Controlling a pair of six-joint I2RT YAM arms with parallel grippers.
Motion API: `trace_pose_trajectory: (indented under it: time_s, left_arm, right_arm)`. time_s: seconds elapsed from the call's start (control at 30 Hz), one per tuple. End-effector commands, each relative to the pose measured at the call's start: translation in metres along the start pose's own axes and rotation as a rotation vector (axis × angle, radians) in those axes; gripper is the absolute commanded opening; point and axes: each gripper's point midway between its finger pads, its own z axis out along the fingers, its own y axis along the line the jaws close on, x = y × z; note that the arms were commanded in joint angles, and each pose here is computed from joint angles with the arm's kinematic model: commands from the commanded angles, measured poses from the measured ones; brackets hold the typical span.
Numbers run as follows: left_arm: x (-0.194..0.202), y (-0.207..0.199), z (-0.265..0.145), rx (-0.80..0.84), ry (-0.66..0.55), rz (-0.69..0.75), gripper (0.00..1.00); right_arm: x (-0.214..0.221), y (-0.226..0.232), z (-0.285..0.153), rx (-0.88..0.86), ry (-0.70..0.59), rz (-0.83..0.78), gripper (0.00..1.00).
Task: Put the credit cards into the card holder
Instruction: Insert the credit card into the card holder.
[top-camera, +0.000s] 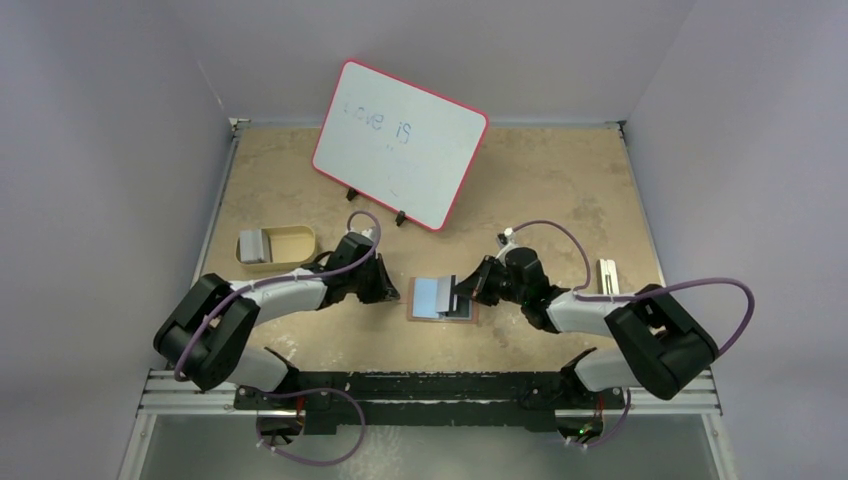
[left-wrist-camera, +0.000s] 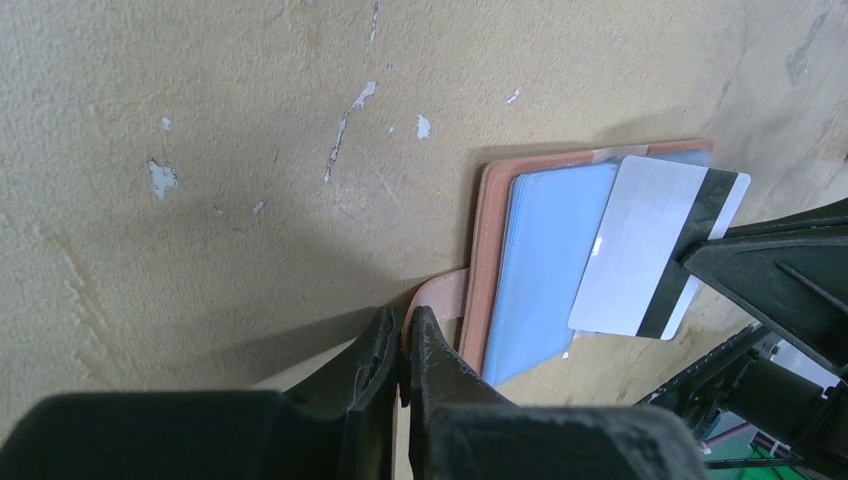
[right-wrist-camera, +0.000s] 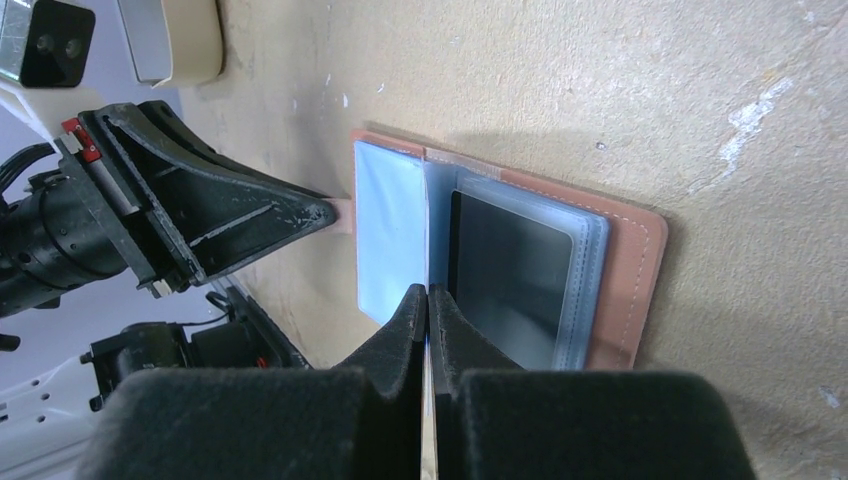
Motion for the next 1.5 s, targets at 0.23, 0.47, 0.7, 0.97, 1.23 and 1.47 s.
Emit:
trace_pose_trajectory:
  time_s: [0.23,0.47,0.7,0.97,1.23,1.47]
  left_arm:
    - [-0.003,-0.001,-0.005,-0.004,-0.035,0.008,0.0]
    - [-0.002,-0.002,-0.002,0.003,-0.028,0.008,0.0]
    - [-0.002,-0.005,0.0,0.011,-0.019,0.013,0.0]
    - [-0.003,-0.006,0.002,0.012,-0.017,0.02,0.0]
    - [-0.003,-0.01,0.001,0.022,-0.017,0.019,0.0]
    - [0.0,-0.008,0.002,0.024,-0.015,0.013,0.0]
  right_arm:
    - [0.004,-0.008,0.0,0.008,0.007,-0.009,0.0]
    - [0.014,-0.011,0.004,-0.009,0.058,-0.034,0.0]
    - [0.018,-0.014,0.011,-0.014,0.087,-0.055,0.0]
    - [0.019,-0.013,0.017,-0.025,0.112,-0.082,0.0]
    - [0.016,-0.009,0.021,-0.035,0.111,-0.071,0.0]
    - [0.014,-0.005,0.025,-0.044,0.102,-0.036,0.0]
